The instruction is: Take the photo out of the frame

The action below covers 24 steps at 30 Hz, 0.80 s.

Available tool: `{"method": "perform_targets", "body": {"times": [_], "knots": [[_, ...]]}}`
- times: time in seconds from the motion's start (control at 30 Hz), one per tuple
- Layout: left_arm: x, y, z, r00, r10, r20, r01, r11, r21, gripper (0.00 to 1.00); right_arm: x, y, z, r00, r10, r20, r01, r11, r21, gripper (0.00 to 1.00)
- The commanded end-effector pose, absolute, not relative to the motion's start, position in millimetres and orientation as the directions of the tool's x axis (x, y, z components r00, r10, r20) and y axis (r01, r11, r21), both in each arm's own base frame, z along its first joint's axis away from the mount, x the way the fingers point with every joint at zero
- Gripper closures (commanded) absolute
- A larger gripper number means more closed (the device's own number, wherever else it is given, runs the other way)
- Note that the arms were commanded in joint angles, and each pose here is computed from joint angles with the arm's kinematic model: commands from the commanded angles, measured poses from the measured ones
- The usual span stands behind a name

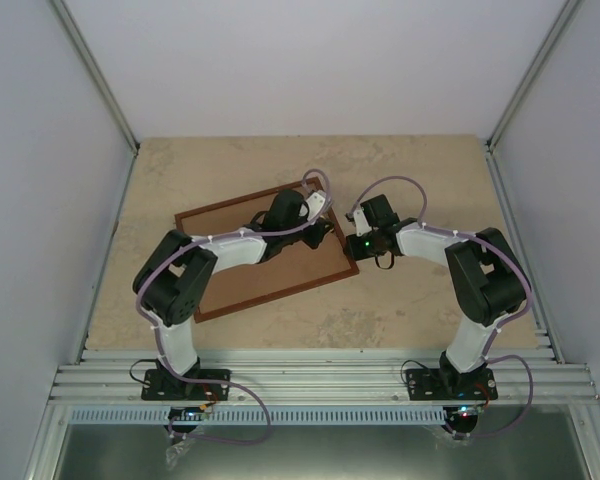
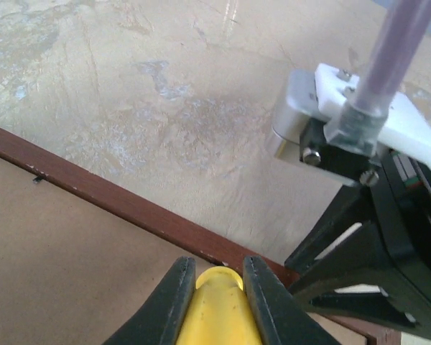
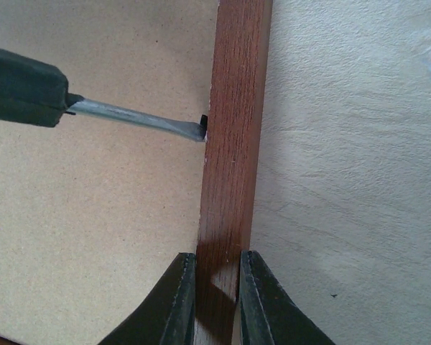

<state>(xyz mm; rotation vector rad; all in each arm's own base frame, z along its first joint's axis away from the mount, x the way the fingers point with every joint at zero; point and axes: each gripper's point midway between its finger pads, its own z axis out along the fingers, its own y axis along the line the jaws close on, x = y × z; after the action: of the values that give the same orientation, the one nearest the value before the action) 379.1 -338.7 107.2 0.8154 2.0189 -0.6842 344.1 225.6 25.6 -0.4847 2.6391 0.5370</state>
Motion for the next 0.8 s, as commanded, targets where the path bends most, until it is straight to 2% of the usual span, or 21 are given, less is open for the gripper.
{"method": "perform_targets", "body": {"times": [0.0,0.77], "knots": [[384.8,-373.3,141.7,-0.385,0.186,-0.904,0.777,0.594,-0.209,1.0,315.3,238.6,4.9,-0.865,-0.329,-0.38,-0.461,0.821,0.337,1.0],[404.9,-384.7,187.3,-0.171,0.094,-0.981,0.788,0.61,-0.08,1.0,317.1,236.3,8.4,-0.86,-0.324,-0.395,-0.458,0.831,0.315,1.0]]}}
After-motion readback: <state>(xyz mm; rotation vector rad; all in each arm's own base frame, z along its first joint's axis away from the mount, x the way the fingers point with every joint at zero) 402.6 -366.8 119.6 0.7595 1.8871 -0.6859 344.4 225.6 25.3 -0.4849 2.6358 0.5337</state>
